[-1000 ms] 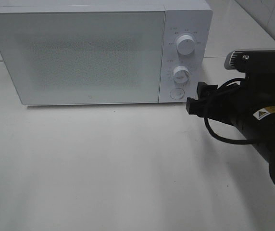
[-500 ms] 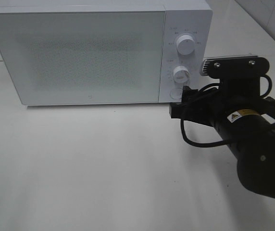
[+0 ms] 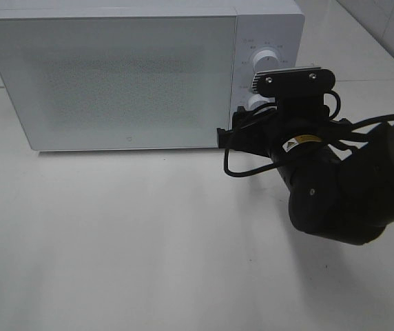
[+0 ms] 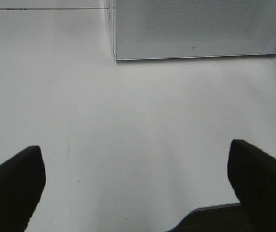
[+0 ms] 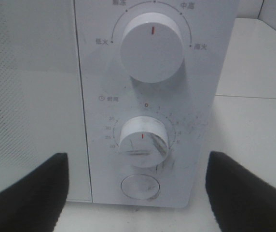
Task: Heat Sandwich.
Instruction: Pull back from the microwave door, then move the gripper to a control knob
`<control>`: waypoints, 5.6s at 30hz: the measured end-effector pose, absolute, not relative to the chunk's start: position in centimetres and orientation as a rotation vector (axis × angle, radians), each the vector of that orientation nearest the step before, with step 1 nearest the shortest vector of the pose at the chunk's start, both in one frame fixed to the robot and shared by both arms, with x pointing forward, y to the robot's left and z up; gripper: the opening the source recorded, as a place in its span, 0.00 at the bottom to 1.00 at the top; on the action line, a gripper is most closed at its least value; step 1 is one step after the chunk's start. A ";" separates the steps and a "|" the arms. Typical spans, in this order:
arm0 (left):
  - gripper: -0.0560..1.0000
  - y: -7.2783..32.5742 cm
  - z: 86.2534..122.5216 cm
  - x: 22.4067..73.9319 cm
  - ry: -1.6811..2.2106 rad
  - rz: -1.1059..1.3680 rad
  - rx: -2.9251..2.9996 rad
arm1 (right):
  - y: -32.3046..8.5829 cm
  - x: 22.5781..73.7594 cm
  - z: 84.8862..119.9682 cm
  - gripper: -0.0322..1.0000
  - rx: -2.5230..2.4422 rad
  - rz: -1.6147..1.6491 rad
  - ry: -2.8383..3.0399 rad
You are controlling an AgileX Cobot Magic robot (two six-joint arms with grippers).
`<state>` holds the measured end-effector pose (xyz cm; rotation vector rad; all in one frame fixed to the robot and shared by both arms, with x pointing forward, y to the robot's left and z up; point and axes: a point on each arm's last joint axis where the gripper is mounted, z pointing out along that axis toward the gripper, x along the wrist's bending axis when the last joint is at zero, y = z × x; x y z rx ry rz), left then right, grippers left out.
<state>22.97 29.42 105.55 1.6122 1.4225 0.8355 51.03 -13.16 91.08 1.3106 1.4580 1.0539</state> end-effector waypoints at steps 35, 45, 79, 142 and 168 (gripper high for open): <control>0.96 29.4 105.5 23.0 1.422 0.836 1.612 | -12.7 56.5 88.4 0.72 1.387 1.051 1.358; 0.96 29.4 105.5 23.0 1.422 0.836 1.612 | -12.7 56.5 88.3 0.46 1.392 1.050 1.363; 0.96 29.4 105.5 23.0 1.422 0.836 1.612 | -12.6 56.4 88.2 0.46 1.712 1.364 1.083; 0.96 29.4 105.5 23.0 1.422 0.836 1.612 | -12.9 56.3 88.1 0.50 2.424 1.973 -0.041; 0.96 29.4 105.5 23.0 1.422 0.836 1.612 | -13.6 51.6 90.5 0.77 2.497 1.829 0.479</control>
